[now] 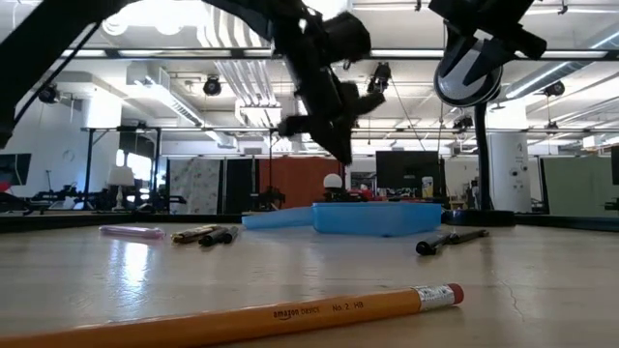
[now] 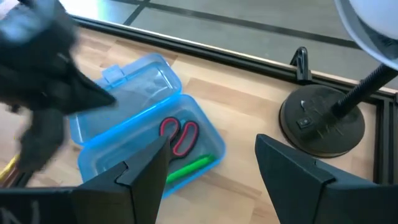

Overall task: Pick & place school supplies into a supply box
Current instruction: Put the light purple pen into the blue supply box

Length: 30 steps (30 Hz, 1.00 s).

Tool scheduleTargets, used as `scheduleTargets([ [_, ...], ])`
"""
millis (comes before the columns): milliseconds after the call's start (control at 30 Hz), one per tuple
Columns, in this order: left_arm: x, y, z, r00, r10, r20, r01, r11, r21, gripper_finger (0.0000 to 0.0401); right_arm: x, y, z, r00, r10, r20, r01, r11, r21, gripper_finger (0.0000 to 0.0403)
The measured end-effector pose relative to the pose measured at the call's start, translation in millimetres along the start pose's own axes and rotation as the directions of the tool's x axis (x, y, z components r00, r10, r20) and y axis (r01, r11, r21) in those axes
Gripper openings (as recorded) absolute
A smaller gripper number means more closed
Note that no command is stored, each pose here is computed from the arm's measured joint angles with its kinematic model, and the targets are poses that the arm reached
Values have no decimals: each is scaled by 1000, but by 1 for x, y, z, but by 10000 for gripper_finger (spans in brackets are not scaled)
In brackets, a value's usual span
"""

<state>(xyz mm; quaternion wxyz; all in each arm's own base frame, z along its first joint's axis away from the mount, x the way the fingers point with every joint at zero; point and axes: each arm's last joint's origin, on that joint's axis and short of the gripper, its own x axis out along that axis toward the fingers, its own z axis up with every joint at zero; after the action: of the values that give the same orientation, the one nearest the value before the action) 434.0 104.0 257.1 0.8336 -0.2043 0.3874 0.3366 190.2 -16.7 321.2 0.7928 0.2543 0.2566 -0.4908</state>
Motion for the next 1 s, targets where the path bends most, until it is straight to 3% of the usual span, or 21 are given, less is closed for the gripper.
scheduleTargets([
  [100,-35,7,-4,992,115,42,-118,991,62,1,1,0,-1,1000,-3,-5,3,1000,-8,228],
  [300,-95,34,-32,987,159,-17,-156,981,116,0,4,0,-4,1000,7,-30,-8,999,-41,228],
  [367,-112,41,-49,991,121,-51,-113,984,138,0,4,0,-5,999,13,-41,-16,998,-56,228],
  [533,-138,66,-100,960,-119,-254,162,974,159,0,5,2,-6,997,35,-73,-41,996,-83,228],
  [700,-139,89,-156,937,-82,-341,182,945,272,6,5,6,-5,993,86,-77,-93,992,-90,228],
  [767,-139,92,-172,943,-43,-331,170,915,366,22,4,8,-4,992,103,-71,-109,990,-87,228],
  [867,-138,91,-189,956,7,-294,154,839,522,58,5,11,-3,991,122,-62,-127,989,-76,228],
  [1000,-133,83,-204,963,-24,-269,206,705,678,92,8,14,-4,988,130,-81,-137,988,-77,228],
])
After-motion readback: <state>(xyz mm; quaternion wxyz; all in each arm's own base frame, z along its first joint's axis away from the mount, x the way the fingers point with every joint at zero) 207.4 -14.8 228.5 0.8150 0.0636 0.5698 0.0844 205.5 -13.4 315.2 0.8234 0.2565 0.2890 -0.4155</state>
